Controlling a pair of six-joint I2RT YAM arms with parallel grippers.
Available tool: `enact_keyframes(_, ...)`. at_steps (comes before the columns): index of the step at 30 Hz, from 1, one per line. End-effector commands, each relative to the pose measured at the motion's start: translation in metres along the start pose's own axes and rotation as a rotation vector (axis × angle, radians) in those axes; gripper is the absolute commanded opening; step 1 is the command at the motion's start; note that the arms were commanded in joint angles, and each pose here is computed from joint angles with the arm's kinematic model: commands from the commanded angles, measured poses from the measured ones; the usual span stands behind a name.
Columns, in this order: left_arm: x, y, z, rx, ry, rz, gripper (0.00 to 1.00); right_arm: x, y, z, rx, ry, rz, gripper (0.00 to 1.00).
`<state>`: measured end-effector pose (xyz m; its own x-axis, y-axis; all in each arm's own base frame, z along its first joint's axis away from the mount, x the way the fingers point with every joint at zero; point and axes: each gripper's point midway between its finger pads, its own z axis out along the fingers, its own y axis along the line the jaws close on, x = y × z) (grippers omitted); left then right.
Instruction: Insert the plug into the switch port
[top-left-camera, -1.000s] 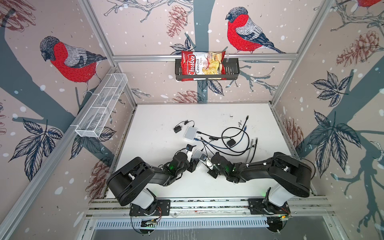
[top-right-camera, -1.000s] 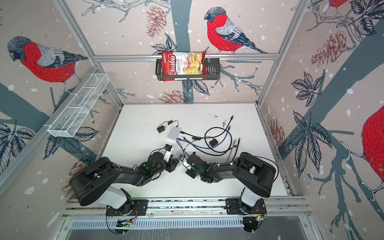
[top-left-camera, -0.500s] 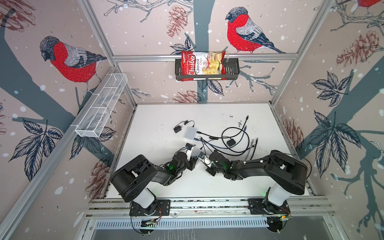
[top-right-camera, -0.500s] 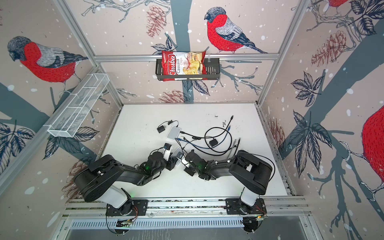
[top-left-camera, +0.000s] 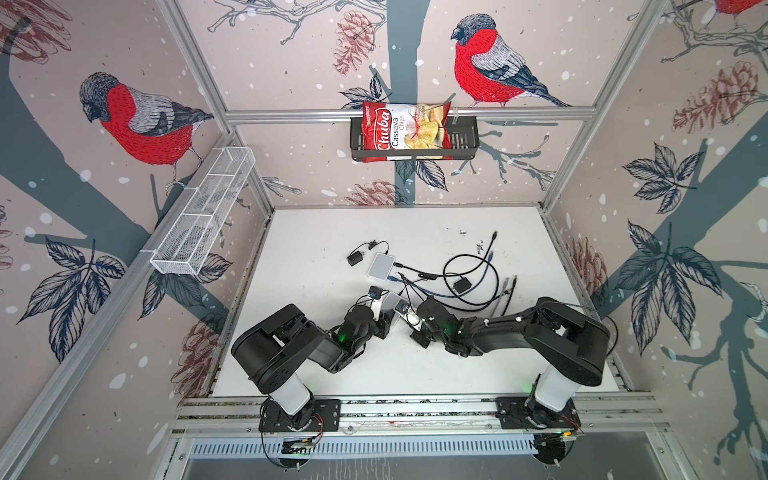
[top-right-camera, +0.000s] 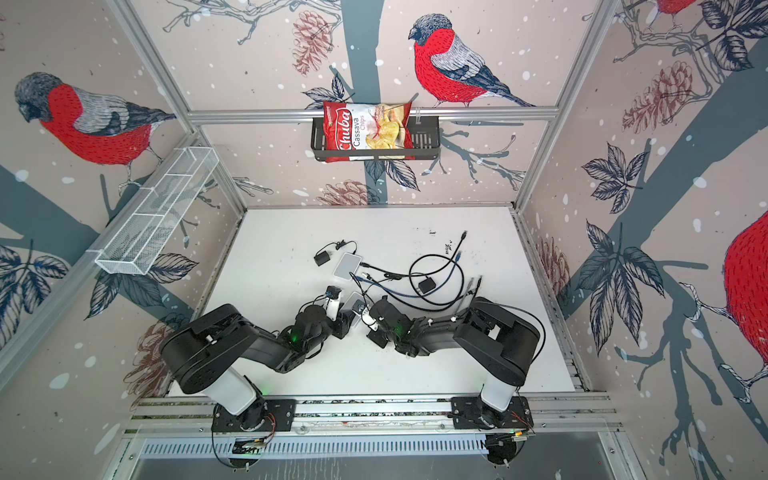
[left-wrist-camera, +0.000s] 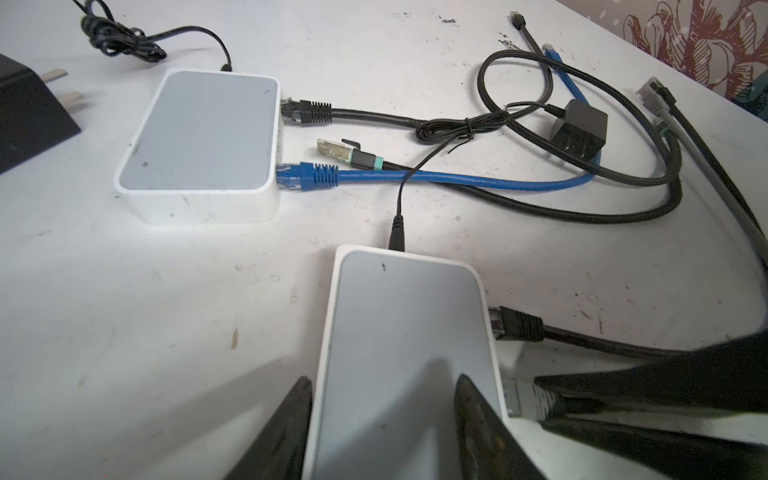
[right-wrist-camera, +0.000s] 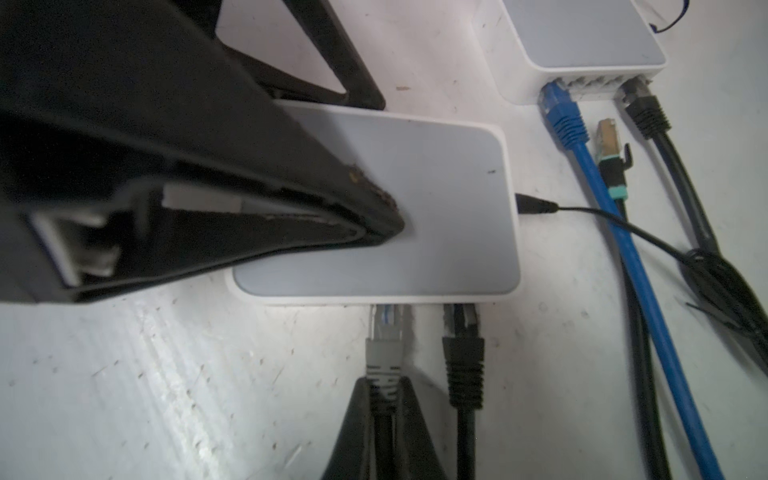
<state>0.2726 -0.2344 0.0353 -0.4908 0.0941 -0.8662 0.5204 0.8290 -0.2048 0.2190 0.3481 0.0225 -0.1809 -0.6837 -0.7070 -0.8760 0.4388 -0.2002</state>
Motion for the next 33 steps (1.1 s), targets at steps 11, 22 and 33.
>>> enact_keyframes(11,0.021,-0.099,-0.035,0.575,0.169,-0.035,0.71,-0.07,0.011,-0.019,-0.08,-0.325,0.021,0.04)
enact_keyframes(22,0.008,-0.076,-0.034,0.472,0.122,-0.06,0.97,-0.029,0.015,-0.013,-0.075,-0.21,0.032,0.13)
enact_keyframes(33,-0.01,-0.029,-0.035,0.259,0.064,-0.137,0.97,-0.014,0.012,-0.015,-0.052,-0.147,0.036,0.4)
